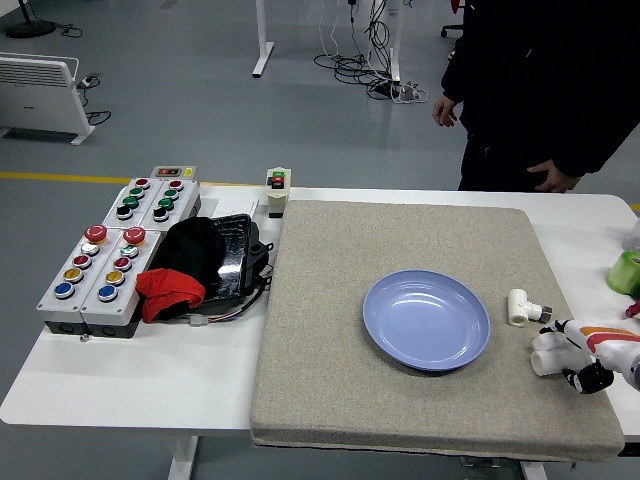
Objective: Pick pipe place plate twice
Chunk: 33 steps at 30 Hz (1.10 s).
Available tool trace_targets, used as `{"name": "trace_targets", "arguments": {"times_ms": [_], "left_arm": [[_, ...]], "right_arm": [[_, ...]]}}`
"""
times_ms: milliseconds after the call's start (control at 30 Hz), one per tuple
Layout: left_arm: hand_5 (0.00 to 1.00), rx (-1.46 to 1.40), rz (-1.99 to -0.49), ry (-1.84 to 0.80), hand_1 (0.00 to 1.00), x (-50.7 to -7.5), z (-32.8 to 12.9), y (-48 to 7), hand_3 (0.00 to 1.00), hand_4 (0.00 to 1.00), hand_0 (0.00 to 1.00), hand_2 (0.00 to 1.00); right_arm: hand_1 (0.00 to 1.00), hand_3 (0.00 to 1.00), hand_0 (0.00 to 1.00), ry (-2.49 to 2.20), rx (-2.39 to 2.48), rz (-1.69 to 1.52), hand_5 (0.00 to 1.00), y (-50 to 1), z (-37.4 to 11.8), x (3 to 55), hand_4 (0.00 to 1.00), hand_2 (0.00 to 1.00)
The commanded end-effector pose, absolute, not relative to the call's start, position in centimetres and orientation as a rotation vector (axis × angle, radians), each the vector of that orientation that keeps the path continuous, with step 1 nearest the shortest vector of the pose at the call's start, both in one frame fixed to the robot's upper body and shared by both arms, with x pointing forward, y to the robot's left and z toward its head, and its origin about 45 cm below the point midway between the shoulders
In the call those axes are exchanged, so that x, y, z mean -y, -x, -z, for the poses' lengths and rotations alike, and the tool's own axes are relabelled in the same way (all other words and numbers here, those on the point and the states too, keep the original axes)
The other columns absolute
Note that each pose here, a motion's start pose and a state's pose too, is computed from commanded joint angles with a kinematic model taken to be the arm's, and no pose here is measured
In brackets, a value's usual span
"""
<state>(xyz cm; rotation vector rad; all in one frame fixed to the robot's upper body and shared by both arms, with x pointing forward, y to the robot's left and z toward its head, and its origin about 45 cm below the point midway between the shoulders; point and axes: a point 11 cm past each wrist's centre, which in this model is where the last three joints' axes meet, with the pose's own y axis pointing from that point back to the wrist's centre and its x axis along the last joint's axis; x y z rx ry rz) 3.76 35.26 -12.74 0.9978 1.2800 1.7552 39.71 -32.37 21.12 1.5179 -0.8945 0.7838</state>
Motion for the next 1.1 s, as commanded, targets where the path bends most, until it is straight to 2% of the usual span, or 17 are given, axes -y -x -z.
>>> {"name": "trace_targets", "arguments": {"times_ms": [133,167,533,833,1100], "left_arm": [[0.998,-1.280,-1.754,-1.000,0.679,-35.3,12.7,-3.7,0.645,0.306,0.697,0.705],[0.998,-1.280,-1.754,-1.000,0.679,-35.3,12.7,-3.7,0.645,0.306,0.697,0.705],[0.998,-1.282,-1.754,-1.006,0.679,-35.3,12.8,-3.4,0.645,0.306,0.697,0.706],[0.998,-1.285,-1.755,-1.006,0.680,-35.3,12.8,-3.2,0.644,0.306,0.696,0.705],[0.998,-1.283,-1.754,-1.001,0.680,-35.3,12.8,-3.5,0.644,0.306,0.696,0.705]], "right_arm": [[0.560,0.559,0.557,-1.527,0.897,-0.786,0.002,-39.6,-21.2,32.2,0.468,0.532],[0.483,0.536,0.410,-1.528,0.898,-0.786,0.002,-39.6,-21.3,32.2,0.435,0.485],[0.471,0.532,0.384,-1.581,0.948,-0.833,0.002,-40.0,-23.1,30.5,0.426,0.478],[0.462,0.529,0.368,-1.676,1.010,-0.918,0.002,-41.9,-25.9,25.6,0.410,0.474],[0.461,0.531,0.368,-1.733,0.988,-0.932,0.002,-44.8,-26.2,20.4,0.409,0.474]]}}
